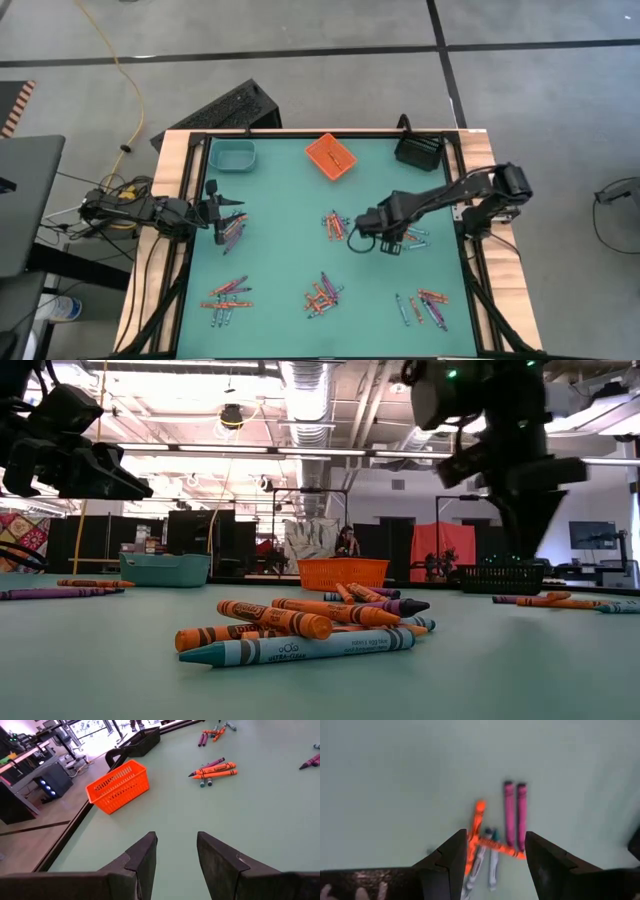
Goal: Sort crayons
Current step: Put the orange crayon into the orange bin
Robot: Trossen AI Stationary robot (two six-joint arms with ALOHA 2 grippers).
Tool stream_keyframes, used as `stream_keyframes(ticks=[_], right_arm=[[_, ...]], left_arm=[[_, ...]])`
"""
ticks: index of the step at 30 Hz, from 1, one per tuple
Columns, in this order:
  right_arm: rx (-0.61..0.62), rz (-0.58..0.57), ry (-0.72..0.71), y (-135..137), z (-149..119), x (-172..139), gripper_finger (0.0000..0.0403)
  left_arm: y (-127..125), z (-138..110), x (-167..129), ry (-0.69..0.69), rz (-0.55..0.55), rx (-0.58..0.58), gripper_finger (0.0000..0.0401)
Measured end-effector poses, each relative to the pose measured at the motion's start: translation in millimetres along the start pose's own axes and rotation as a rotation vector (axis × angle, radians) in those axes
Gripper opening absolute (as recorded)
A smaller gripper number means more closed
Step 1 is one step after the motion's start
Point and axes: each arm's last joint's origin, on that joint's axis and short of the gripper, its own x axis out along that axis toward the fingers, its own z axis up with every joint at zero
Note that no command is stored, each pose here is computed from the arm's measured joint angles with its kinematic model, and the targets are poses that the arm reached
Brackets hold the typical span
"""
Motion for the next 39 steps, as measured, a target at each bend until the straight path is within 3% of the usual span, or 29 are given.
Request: stream_keyframes(ticks=[6, 11, 14, 20, 28, 39], right_arm=[[-0.151, -0.013, -0.03, 25, -12, -6, 0.0191], [-0.38, -0.134, -0.086, 47, -29, -9, 0.0191], [-0.457, -0.198, -0.072, 53, -40, 1, 0.0191], [-0.462, -0.229, -0.012, 48, -52, 27, 0.0191], [-0.48, -0.197, -0.051, 43, -45, 42, 0.0186], [-0.496, -0.075, -0.068, 32, -30, 50, 0.0119]], left_arm=[[0, 0, 0, 0.0, 0.0, 0.0, 0.0132], [0, 0, 0, 0.0, 0.0, 0.0, 0.0132], [0, 0, 0, 0.0, 0.0, 0.0, 0.0132], [0, 0, 0, 0.0, 0.0, 0.0, 0.0132], [0, 0, 0, 0.0, 0.0, 0.0, 0.0132], [0, 0, 0, 0.0, 0.0, 0.0, 0.0132]])
